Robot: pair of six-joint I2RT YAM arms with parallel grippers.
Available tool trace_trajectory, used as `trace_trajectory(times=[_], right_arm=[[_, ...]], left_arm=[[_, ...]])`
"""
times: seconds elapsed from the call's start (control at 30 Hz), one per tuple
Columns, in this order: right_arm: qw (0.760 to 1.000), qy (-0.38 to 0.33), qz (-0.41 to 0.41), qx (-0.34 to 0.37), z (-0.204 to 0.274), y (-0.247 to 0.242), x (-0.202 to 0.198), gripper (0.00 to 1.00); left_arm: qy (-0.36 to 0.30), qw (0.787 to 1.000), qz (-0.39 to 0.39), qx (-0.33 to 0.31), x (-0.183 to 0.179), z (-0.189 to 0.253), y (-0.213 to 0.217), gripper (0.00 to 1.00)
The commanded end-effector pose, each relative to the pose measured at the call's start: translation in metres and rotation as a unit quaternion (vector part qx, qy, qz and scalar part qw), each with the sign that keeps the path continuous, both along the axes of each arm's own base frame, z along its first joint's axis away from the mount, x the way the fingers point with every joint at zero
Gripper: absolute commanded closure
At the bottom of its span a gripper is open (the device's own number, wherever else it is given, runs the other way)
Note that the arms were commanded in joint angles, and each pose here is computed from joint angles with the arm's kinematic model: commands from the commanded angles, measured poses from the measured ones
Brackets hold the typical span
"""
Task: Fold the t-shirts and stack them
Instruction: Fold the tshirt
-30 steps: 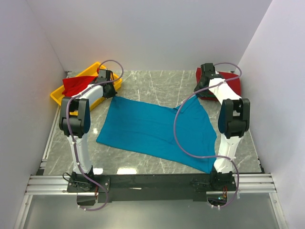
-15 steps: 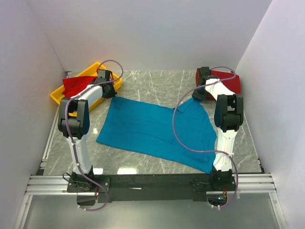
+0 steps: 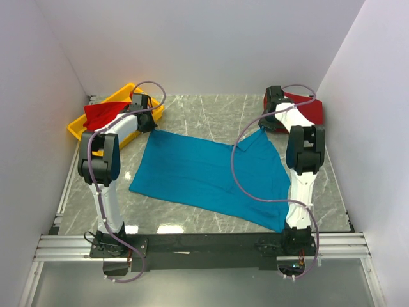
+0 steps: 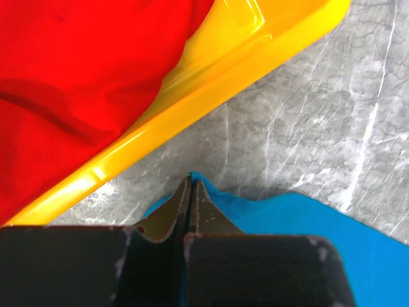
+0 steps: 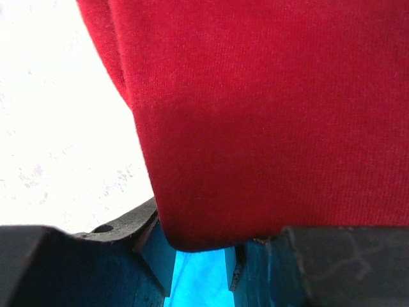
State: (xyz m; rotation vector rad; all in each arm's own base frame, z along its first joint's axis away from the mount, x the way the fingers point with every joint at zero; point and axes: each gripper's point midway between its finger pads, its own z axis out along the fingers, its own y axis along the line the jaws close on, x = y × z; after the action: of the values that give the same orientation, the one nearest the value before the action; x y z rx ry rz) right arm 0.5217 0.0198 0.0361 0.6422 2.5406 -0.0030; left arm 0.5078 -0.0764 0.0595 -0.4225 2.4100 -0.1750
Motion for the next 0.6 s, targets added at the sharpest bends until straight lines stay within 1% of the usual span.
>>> trace_trajectory(times=[0.0, 0.13, 0.3, 0.4, 0.43, 0.5, 0.57], right_arm=[[0.999, -0.04, -0.002, -0.013, 0.018, -0.011, 0.026, 0.62], [1.0, -0.016, 0.001, -0.012, 0.007, -0.01, 0.025, 0.62], [1.0, -0.012, 0.0, -0.013, 0.006, -0.01, 0.023, 0.65], [1.0, -0.01, -0.004, -0.014, 0.004, -0.012, 0.02, 0.7], [1.0, -0.015, -0.004, -0.014, 0.007, -0.012, 0.02, 0.76], [1.0, -0.015, -0.003, -0.014, 0.008, -0.012, 0.017, 0.83], [1.0, -0.015, -0.001, -0.012, 0.006, -0.011, 0.014, 0.87]], left_arm=[[-0.012, 1.0, -0.012, -0.005, 0.002, 0.015, -0.005, 1.0], [-0.011, 1.0, -0.012, -0.007, 0.004, 0.013, -0.006, 1.0], [-0.012, 1.0, -0.013, -0.01, 0.005, 0.014, -0.007, 1.0], [-0.01, 1.0, -0.013, -0.01, 0.005, 0.013, -0.007, 1.0], [-0.011, 1.0, -0.013, -0.011, 0.005, 0.013, -0.008, 1.0], [-0.012, 1.0, -0.013, -0.011, 0.005, 0.014, -0.008, 1.0], [-0.012, 1.0, -0.013, -0.011, 0.004, 0.014, -0.007, 1.0]])
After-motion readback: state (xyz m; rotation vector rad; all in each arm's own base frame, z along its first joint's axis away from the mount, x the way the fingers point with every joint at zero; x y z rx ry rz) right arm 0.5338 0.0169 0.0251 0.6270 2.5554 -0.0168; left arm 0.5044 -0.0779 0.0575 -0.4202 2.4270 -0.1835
